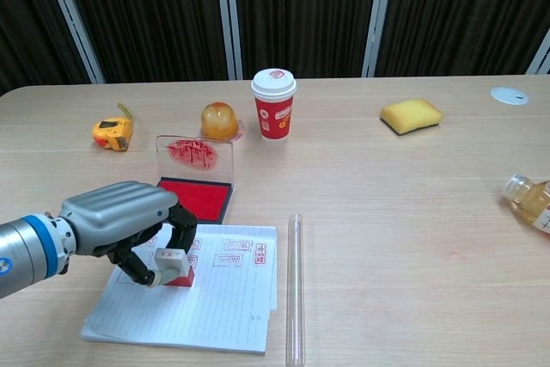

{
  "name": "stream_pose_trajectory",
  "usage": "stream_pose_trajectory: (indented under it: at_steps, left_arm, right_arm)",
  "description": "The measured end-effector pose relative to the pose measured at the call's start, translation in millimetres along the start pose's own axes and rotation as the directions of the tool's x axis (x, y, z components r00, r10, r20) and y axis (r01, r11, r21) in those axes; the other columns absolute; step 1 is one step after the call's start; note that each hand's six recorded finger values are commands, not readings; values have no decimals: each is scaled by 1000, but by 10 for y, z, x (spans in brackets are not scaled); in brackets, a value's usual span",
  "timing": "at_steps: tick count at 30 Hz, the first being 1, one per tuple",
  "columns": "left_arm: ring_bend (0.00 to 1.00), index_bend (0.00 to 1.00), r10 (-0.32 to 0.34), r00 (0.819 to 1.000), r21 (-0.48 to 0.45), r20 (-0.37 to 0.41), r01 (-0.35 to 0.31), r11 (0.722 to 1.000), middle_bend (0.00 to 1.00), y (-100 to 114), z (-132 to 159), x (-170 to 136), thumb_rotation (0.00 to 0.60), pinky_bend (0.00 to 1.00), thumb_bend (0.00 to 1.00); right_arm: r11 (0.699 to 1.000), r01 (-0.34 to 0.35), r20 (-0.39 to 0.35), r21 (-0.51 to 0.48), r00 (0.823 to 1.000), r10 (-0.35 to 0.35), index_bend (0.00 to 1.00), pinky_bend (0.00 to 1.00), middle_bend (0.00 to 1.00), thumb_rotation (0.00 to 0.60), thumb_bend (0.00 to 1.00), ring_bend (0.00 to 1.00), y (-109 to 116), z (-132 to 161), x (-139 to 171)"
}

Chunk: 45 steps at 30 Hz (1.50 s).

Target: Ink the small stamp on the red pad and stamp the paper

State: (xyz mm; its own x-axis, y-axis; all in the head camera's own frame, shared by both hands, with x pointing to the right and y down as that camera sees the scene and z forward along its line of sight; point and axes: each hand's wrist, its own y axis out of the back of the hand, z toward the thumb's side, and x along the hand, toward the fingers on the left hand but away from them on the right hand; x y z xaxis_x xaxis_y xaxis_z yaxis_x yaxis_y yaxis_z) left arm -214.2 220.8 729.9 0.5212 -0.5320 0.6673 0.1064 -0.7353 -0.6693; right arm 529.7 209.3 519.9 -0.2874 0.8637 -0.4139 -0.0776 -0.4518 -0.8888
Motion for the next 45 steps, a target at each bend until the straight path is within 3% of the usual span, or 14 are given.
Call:
stream_pose_trajectory:
  at_steps: [21, 32, 39, 45]
  left_arm:
    - [813, 599, -9, 1000, -1, -4, 9, 1000, 557, -49, -11, 14, 600, 874, 409]
    - [814, 599, 17, 1000, -21, -8, -18, 1000, 557, 61, -31, 7, 600, 874, 408]
    - [814, 597, 60, 998, -64, 8, -59, 996, 554, 263, 33, -43, 600, 874, 408]
    - [814, 598, 131, 991, -115, 15, -128, 985, 555, 632, 59, -143, 600, 874, 410]
  right_arm:
    - [1000, -3, 4, 5, 1000, 3, 0, 0, 0, 600, 0, 0, -13, -13, -6]
    - [1000, -6, 4, 6, 1000, 6, 0, 0, 0, 600, 0, 0, -22, -9, -7]
    - [1000, -4, 0, 6, 1000, 4, 0, 0, 0, 600, 0, 0, -20, 4, 2]
    - [1000, -1, -4, 3, 1000, 1, 0, 0, 0, 600, 0, 0, -9, 20, 14]
